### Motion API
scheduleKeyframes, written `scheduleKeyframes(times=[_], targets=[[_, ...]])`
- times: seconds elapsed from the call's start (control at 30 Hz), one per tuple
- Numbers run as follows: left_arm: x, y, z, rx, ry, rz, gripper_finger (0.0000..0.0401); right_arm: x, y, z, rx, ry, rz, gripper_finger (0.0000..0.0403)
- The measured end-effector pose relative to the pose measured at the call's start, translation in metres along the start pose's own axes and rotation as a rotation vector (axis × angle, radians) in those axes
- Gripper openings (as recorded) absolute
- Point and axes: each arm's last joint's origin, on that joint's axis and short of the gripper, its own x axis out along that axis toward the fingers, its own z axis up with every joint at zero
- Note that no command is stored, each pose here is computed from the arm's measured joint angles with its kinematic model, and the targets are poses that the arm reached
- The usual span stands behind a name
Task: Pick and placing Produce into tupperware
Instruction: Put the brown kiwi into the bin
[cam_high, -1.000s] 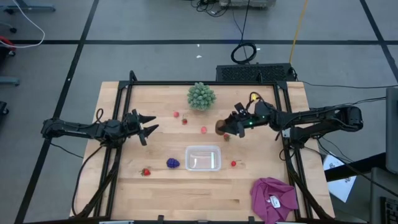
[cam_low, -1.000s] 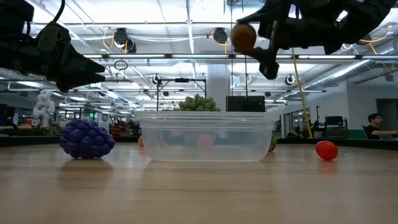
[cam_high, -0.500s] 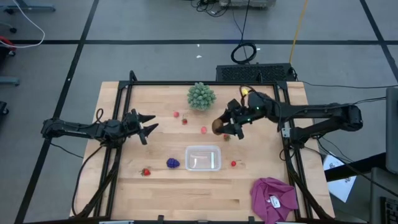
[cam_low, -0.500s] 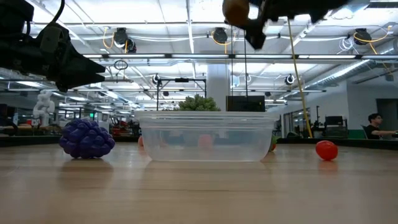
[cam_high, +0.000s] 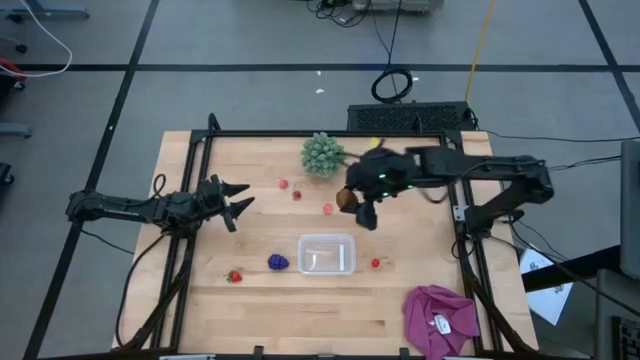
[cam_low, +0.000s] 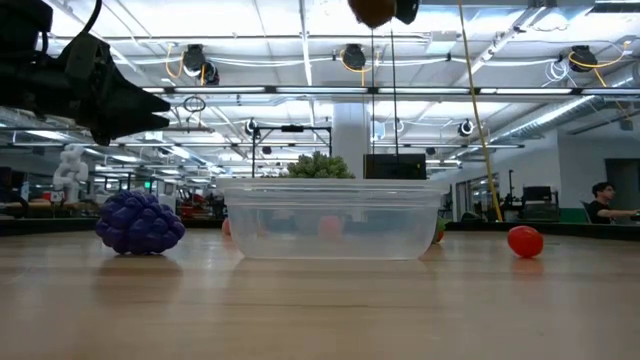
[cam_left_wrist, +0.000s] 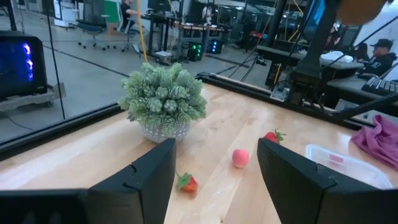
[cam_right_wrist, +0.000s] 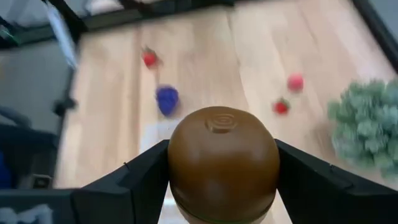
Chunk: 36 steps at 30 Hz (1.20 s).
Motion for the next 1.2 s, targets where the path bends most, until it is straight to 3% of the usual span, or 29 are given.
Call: scheduleKeyframes(times=[0.2,0.47,0.67,0.97,1.2], targets=[[0.0,0.0,0.0,0.001,0.002,0.0,0.023,0.047,-0.003,-0.003,0.025,0.236,-0.046,0.0251],[0.0,0.0,-0.001,0.008,0.011,0.002,0.023,0.096,0.0,-0.018,0.082,0.41,-0.079,0.0251],[0.0,0.0,-0.001,0.008,0.011,0.003,0.023,0.118,0.02,-0.028,0.082,0.451,-0.066,0.0251],[0.0,0.001,-0.001,0.025,0.007,0.021,0.023,0.12,0.054,-0.029,0.087,0.374,-0.006,0.0251],[0.0,0.001,-0.001,0.027,0.01,0.022,0.023,0.135,0.072,-0.04,0.102,0.416,-0.004,0.0251]])
